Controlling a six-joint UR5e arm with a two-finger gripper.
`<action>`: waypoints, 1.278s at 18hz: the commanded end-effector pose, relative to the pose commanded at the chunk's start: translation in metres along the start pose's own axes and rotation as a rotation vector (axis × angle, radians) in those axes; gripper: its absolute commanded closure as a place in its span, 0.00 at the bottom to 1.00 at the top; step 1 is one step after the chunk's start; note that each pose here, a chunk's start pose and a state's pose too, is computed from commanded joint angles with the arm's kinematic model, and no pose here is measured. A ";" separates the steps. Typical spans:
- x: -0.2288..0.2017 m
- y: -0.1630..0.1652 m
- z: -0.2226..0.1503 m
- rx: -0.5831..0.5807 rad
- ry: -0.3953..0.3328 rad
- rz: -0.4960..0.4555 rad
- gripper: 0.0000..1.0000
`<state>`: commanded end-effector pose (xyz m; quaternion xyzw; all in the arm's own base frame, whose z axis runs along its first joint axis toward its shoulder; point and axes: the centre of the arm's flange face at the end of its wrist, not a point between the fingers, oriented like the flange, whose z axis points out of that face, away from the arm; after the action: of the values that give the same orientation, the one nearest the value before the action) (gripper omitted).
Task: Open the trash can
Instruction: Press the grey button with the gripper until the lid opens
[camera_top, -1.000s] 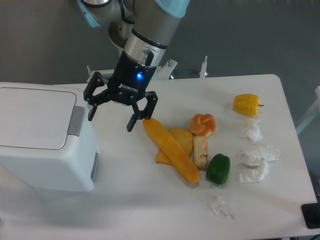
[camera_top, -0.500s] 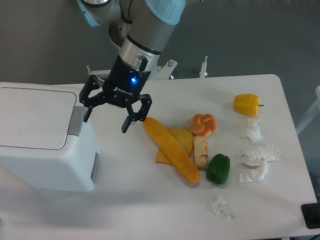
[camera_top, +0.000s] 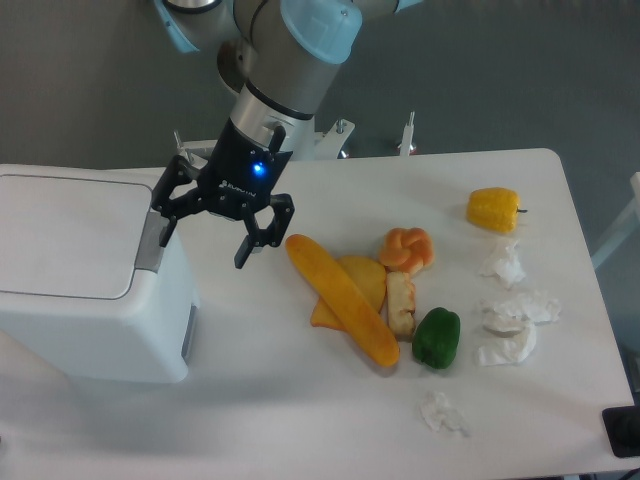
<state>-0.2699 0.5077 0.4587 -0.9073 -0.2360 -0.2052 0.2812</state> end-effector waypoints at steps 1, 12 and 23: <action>0.000 0.000 0.000 0.000 0.000 0.002 0.00; -0.001 0.001 0.003 -0.006 0.002 -0.001 0.00; 0.000 0.003 0.009 -0.016 0.005 0.000 0.00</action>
<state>-0.2658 0.5106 0.4508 -0.9090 -0.2337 -0.2092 0.2746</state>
